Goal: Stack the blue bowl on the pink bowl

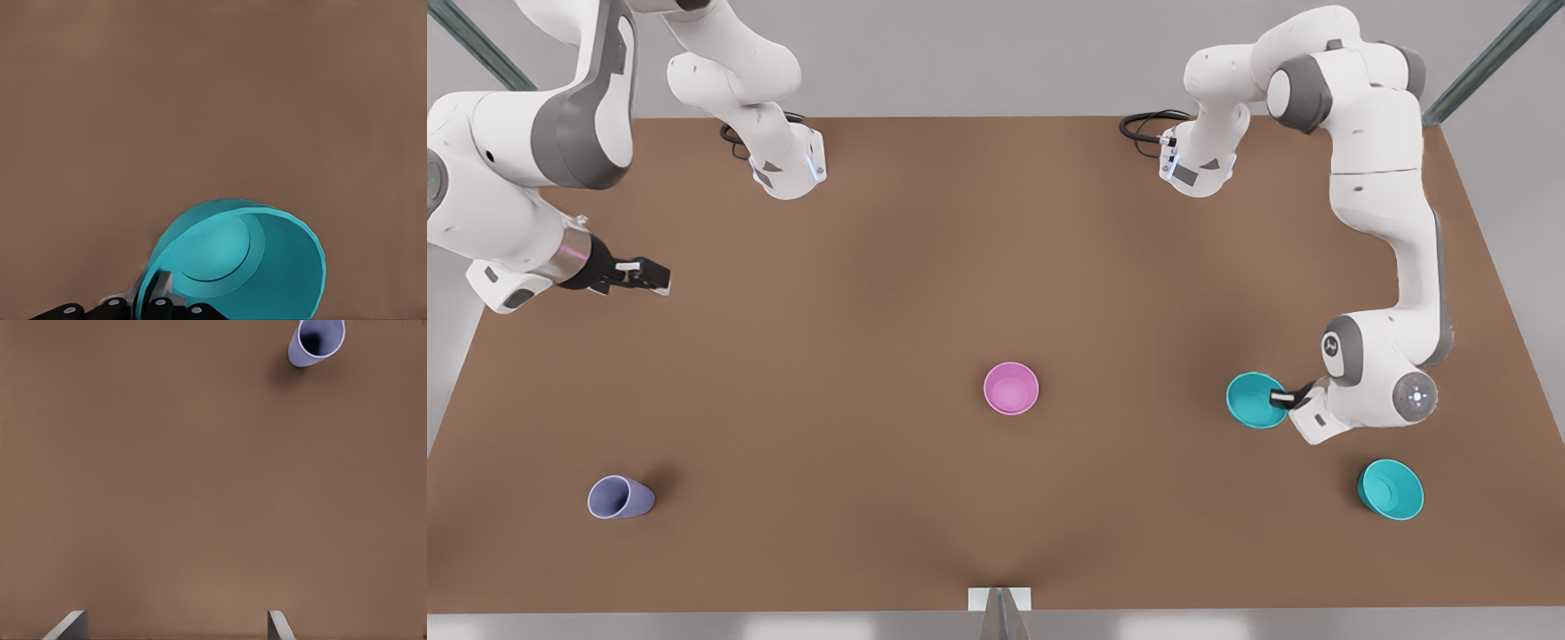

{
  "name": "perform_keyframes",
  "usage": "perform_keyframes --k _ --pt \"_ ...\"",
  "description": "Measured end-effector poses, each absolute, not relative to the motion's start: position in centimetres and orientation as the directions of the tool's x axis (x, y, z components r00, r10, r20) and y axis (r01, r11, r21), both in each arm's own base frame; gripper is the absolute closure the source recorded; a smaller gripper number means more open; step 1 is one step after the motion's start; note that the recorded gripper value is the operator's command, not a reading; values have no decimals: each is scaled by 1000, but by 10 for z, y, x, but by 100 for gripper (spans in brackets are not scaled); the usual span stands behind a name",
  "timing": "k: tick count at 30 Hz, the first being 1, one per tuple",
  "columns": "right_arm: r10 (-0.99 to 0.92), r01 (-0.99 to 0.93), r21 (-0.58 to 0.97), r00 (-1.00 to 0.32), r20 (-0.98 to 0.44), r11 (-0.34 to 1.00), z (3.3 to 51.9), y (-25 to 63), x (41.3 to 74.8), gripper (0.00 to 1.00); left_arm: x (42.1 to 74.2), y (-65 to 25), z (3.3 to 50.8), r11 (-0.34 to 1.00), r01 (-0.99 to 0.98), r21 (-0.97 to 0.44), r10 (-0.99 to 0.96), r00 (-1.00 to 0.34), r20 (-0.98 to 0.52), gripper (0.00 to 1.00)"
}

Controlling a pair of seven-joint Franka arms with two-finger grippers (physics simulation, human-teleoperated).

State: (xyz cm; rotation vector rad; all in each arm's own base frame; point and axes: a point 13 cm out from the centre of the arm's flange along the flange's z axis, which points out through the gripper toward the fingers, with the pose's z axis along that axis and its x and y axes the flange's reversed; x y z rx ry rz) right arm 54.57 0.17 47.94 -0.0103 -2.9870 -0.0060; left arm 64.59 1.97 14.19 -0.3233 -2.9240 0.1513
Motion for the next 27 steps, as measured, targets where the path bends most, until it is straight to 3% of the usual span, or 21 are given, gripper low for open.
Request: perform_keyframes --k 3,6,10,27 --pt "-14 -13 6 -987 157 1000 478 2 545 0 660 -113 171 933 312 -181 338 -930 142 79" --pt "-32 -31 9 -987 160 999 477 2 544 0 614 -292 163 870 447 -206 482 -860 170 79" --pt "-51 -50 12 -985 164 999 476 2 544 0 592 -397 161 880 423 -217 460 -871 170 79" --pt "-96 -94 20 -980 173 995 472 2 544 0 579 -443 130 984 1 -177 53 -956 290 79"
